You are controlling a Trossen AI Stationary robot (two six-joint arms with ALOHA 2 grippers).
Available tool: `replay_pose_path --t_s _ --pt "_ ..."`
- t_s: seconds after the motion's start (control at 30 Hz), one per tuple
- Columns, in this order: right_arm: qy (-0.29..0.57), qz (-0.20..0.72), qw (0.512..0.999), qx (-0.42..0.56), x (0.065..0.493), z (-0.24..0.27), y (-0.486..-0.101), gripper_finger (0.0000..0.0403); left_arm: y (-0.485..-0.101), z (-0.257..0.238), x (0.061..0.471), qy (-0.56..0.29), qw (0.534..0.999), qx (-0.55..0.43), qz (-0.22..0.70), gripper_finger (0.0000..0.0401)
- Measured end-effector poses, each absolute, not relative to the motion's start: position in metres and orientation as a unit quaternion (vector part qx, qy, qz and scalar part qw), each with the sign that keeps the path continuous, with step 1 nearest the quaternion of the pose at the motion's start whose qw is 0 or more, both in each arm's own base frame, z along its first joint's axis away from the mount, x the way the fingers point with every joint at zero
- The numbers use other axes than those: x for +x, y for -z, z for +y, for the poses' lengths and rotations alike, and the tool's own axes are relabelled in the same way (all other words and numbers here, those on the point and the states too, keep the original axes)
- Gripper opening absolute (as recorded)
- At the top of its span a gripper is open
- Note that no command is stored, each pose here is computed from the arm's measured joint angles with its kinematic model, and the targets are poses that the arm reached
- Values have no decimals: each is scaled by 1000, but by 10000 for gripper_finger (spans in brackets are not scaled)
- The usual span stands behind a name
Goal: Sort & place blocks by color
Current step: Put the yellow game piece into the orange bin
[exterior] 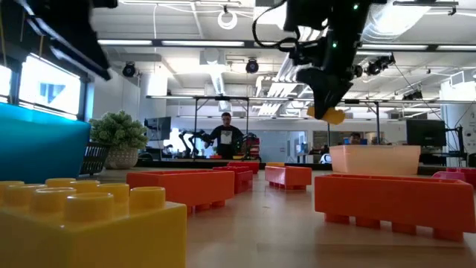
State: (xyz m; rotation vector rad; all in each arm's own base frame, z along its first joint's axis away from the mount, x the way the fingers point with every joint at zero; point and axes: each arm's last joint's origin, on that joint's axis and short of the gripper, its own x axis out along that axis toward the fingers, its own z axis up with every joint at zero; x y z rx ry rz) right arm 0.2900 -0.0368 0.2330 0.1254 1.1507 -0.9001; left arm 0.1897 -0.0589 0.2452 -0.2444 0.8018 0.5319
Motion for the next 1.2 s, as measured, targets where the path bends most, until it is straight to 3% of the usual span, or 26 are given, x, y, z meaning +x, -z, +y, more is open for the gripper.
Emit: replay_pose_path --t_s 0.3,0.6,0.93,1.2 --pt "491 554 669 66 265 -110 -233 112 -263 -21 209 -262 909 -15 325 213" --pt "530 564 619 135 232 -170 -232 112 -275 29 219 -302 903 62 300 213" --pt "501 566 607 246 200 -208 -230 113 -288 75 219 -298 918 72 250 213" --pt "496 560 599 286 183 -222 -229 137 -289 94 220 -281 932 49 224 213"
